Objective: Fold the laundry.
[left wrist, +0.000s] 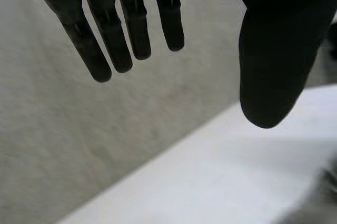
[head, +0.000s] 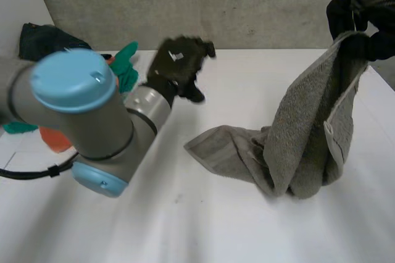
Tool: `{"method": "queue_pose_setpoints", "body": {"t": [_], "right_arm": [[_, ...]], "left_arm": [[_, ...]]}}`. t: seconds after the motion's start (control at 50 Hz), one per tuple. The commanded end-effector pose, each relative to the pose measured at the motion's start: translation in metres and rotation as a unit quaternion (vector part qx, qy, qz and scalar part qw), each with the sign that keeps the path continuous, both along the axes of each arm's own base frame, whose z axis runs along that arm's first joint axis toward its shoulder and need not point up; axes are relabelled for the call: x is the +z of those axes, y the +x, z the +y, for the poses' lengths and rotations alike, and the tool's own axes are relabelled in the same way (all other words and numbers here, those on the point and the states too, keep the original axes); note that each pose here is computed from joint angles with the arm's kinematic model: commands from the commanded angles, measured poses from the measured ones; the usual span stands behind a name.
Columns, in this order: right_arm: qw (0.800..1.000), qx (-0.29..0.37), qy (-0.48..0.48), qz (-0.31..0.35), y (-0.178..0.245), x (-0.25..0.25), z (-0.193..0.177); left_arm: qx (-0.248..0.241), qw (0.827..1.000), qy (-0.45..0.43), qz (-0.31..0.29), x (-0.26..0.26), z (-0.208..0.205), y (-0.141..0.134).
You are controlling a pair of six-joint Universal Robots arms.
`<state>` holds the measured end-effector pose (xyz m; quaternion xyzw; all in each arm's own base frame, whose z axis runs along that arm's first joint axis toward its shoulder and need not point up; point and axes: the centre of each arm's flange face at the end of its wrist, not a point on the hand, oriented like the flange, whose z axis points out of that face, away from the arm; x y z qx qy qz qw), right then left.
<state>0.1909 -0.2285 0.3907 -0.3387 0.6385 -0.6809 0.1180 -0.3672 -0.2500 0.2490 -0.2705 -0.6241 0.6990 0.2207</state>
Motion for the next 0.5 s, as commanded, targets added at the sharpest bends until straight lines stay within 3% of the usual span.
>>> {"method": "queue_pose_setpoints", "body": {"t": [0.02,0.28,0.5], "right_arm": [[1.000,0.000,0.002,-0.002,0.000,-0.001,0.001],[1.000,0.000,-0.014,-0.004,0.000,0.008,0.003],[1.000,0.000,0.004,0.000,0.000,-0.003,0.003]], "left_arm": [[-0.073,0.994,0.059,-0.056,-0.078,0.017,-0.037],[-0.141,0.985,0.055,-0.086,-0.120,0.047,-0.079],[-0.151,0.983,0.054,-0.087,-0.135,0.047,-0.094]]}}
